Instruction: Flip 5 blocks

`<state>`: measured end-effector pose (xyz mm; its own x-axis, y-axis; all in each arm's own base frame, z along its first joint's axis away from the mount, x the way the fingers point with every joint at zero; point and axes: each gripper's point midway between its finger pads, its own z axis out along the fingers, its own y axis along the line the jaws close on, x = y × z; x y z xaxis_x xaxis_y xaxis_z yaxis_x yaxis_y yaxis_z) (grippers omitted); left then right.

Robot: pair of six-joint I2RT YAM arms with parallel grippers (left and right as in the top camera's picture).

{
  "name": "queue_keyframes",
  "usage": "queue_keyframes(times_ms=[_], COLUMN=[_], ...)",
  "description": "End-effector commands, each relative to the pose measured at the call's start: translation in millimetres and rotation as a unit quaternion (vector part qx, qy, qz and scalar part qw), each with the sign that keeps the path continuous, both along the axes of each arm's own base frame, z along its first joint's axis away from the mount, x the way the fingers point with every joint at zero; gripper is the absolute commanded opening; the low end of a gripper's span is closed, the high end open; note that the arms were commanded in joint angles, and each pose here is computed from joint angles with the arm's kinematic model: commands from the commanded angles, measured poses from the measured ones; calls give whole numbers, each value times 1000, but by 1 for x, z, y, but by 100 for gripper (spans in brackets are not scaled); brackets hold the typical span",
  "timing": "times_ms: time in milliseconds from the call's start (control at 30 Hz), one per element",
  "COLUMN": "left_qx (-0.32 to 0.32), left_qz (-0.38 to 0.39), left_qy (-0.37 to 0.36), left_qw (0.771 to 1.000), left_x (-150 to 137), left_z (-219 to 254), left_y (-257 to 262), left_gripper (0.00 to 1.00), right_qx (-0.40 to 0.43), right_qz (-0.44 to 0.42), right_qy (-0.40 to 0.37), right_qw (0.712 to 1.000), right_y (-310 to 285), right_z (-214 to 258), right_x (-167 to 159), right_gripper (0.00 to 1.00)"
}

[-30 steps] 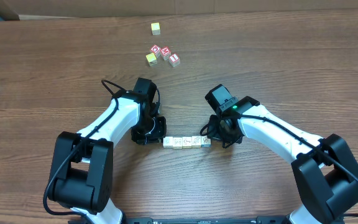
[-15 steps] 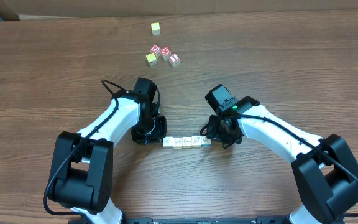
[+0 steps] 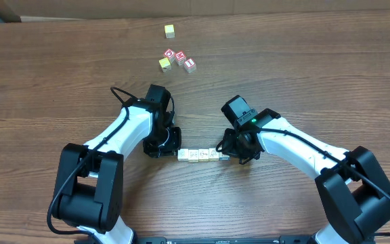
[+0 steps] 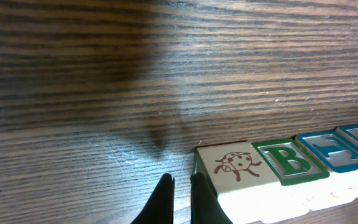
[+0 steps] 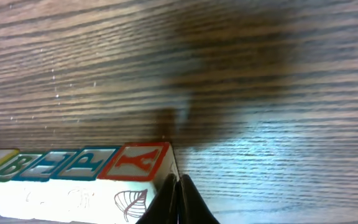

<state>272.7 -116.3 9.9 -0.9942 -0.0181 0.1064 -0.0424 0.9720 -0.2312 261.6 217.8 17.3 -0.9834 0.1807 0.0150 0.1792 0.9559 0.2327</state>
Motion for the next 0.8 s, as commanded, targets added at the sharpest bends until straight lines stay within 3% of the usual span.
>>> queue_keyframes(times_ms=[0, 767], left_qx=[-10, -23], left_qz=[2, 3], left_qy=[-5, -54], left_qw=[1000, 998], left_x=[-1, 22], left_z=[6, 6], left_y=[-4, -11], left_gripper=[4, 4], right_qx=[7, 29], right_qz=[5, -37], right_qy=[9, -8], right_qw=[1000, 999], right_y=[3, 13], right_z=[-2, 1], right_x=[-5, 8], right_gripper=[4, 4])
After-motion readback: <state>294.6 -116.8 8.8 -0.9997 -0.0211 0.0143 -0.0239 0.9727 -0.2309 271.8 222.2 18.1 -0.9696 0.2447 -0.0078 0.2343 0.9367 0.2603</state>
